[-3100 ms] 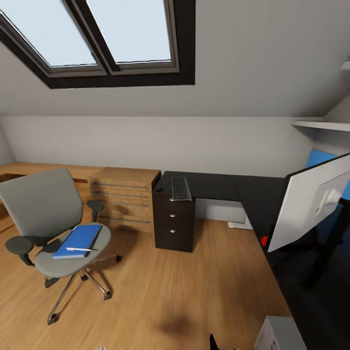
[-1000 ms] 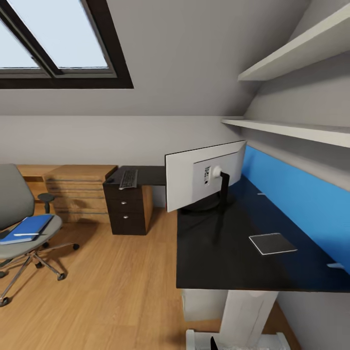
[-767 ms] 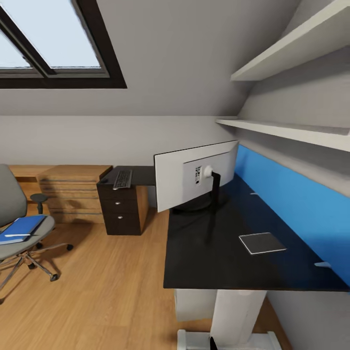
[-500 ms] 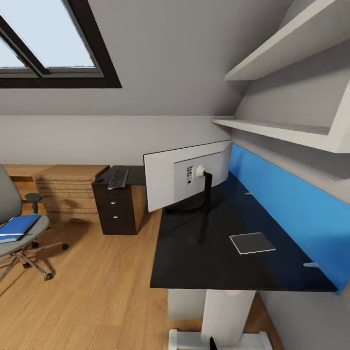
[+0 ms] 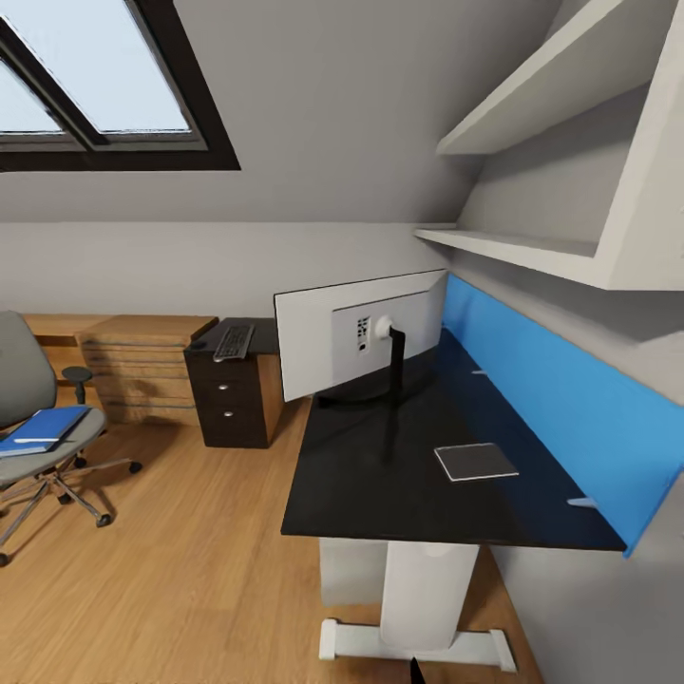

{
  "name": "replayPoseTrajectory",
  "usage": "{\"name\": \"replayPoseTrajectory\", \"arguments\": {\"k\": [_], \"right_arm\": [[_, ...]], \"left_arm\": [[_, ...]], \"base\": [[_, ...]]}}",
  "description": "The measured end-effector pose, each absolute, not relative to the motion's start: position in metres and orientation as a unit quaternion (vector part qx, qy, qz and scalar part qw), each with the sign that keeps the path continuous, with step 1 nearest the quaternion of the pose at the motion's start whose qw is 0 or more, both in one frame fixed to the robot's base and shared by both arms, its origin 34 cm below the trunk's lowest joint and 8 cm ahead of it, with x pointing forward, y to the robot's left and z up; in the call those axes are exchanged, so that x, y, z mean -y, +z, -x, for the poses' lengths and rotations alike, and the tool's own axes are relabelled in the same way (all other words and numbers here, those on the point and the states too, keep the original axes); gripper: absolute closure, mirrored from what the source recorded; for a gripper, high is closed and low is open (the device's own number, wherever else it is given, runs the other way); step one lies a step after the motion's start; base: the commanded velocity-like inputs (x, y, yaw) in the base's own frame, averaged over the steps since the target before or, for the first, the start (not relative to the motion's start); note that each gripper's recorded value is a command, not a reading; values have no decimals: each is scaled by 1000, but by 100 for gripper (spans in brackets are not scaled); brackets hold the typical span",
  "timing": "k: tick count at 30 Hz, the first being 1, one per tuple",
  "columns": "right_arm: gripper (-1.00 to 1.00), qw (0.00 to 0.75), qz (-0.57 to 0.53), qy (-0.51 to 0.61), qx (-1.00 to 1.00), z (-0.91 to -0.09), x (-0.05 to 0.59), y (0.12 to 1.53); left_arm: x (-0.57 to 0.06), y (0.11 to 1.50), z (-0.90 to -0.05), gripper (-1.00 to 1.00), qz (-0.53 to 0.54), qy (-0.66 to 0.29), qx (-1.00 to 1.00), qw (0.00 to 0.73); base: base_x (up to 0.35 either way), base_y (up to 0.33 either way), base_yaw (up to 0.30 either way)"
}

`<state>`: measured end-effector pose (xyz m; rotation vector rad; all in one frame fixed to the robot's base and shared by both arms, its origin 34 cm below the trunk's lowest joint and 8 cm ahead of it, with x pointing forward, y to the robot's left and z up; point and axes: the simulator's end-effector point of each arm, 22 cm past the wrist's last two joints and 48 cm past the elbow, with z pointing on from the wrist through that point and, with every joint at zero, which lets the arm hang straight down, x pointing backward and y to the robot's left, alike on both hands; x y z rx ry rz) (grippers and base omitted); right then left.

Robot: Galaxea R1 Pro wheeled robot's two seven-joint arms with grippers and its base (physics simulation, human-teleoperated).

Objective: In the bedroom, organize the workspace by keeping the computer under the desk, ensuring the monitor is on the desk, placing the keyboard on the desk next to the monitor, placing the mouse on the desk next to the keyboard, moving the folder from the swivel chair onto the desk next to the mouse, stacking the notebook on top of the folder with the pen on top of the notebook, and positioning the swivel chair next to the desk.

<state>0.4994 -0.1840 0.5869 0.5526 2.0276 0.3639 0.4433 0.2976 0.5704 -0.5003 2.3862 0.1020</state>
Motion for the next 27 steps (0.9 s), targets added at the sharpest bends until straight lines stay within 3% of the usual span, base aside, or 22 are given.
{"name": "replayPoseTrajectory", "arguments": {"k": [20,27], "right_arm": [[-100,499,-183,148,-834,-507,184,627],[-100,596,-187,123,-771,-584,247,720]], "left_arm": [[-297,602,-443,-100,193,39,-919,342],[-298,612,-442,-100,194,40,-919,341]], "base": [[-3,-1,0],[0,0,0]]}}
